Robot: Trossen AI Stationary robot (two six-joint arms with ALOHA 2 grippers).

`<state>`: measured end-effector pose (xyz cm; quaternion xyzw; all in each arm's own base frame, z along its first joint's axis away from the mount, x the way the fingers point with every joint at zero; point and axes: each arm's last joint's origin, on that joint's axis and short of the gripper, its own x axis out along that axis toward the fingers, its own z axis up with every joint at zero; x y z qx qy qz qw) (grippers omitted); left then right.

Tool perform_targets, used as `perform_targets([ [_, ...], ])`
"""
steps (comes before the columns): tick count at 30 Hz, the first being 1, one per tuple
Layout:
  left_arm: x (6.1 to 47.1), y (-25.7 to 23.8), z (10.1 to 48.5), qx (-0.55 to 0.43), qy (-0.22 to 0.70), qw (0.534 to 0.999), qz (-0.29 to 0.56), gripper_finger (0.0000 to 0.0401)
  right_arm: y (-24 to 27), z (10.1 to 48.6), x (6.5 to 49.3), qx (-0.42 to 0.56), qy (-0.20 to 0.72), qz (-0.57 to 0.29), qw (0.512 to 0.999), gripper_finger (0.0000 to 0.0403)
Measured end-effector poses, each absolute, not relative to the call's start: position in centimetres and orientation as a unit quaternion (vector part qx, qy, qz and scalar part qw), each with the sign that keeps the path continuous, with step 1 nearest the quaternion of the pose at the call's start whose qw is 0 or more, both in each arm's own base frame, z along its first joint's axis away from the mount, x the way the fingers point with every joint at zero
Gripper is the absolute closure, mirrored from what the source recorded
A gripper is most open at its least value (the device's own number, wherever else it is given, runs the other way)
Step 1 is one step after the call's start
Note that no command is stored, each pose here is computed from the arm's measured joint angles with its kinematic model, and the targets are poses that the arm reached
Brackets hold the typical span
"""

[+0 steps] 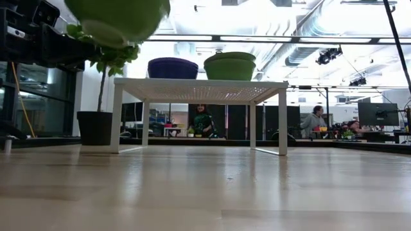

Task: Pick & Place Mini bowls
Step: Stack the red patterned bowl on top of the red patterned bowl on the shelf

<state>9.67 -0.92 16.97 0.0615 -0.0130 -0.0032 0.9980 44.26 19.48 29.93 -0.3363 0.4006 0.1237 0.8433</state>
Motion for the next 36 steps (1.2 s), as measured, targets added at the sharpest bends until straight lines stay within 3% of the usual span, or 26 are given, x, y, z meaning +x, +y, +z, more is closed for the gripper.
perform_targets([
  [16, 9.7, -0.9, 17.0, 0.062, -0.013, 0.998, -0.003, 0.0329, 18.2, 34.8, 43.3, -0.377, 0.356, 0.06, 0.853, 0.0402],
  [36, 9.7, -0.9, 17.0, 0.062, -0.013, 0.998, -0.003, 0.0329, 12.2, 40.3, 39.3, -0.379, 0.393, -0.008, 0.838, 0.0403],
])
